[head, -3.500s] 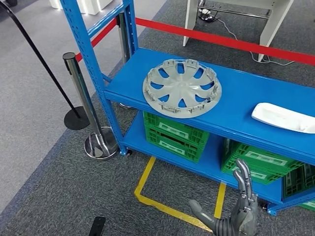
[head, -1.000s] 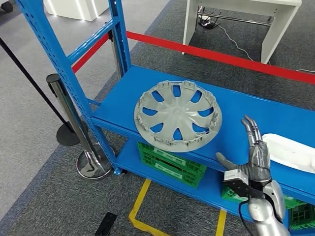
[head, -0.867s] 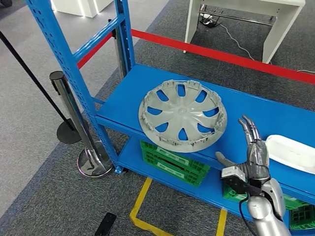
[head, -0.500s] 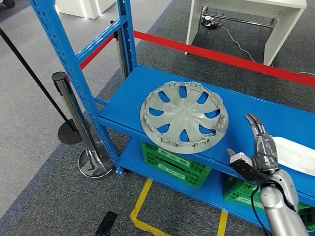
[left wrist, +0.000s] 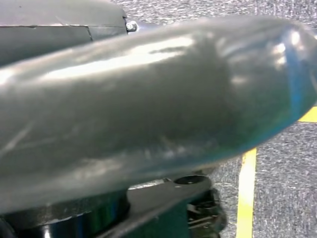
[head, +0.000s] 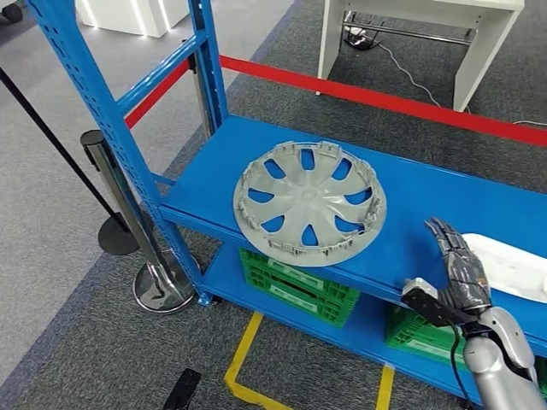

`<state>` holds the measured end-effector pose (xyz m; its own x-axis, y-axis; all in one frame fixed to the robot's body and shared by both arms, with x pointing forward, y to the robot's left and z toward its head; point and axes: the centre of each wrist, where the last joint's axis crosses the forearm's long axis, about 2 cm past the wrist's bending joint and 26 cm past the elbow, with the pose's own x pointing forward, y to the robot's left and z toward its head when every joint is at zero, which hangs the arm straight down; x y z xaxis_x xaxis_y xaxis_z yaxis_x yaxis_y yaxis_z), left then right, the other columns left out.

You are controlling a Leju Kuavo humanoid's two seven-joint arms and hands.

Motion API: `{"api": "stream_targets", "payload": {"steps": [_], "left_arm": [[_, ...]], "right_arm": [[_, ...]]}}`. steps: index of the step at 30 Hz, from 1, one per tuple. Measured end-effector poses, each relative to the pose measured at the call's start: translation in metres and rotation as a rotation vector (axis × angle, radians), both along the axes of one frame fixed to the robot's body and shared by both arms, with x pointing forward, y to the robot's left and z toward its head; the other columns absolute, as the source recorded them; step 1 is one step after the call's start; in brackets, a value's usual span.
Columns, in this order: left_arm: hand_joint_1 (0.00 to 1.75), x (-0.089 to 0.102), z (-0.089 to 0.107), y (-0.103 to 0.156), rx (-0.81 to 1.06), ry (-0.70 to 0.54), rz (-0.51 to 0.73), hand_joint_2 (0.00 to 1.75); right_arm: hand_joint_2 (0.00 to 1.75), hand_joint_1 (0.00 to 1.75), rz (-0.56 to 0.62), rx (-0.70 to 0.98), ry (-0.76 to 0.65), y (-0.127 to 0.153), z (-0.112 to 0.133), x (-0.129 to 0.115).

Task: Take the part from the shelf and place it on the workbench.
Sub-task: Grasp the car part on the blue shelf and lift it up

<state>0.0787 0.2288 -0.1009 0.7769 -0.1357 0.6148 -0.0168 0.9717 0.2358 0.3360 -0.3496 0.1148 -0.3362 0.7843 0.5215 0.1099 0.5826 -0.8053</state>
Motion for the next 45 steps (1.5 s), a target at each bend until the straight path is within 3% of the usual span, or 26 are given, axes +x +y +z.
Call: {"api": "stream_targets", "payload": {"steps": [12,19,27,45], "left_arm": [[0.00,-0.001,0.000,0.000,-0.026,0.008,0.026,0.00],[0.00,-0.006,-0.002,0.004,-0.070,0.021,0.132,0.00],[0.00,-0.011,-0.003,0.007,-0.066,0.032,0.148,0.00],[0.00,-0.010,-0.003,0.005,-0.067,0.035,0.146,0.00]], "right_arm": [[1.75,0.00,-0.012,-0.021,0.045,-0.018,-0.011,-0.021],[1.75,0.00,-0.036,-0.160,0.032,-0.032,0.002,-0.033],[1.75,0.00,-0.095,-0.268,-0.074,-0.031,0.018,-0.040],[1.75,0.00,-0.174,-0.300,-0.108,-0.045,0.027,-0.044]]}}
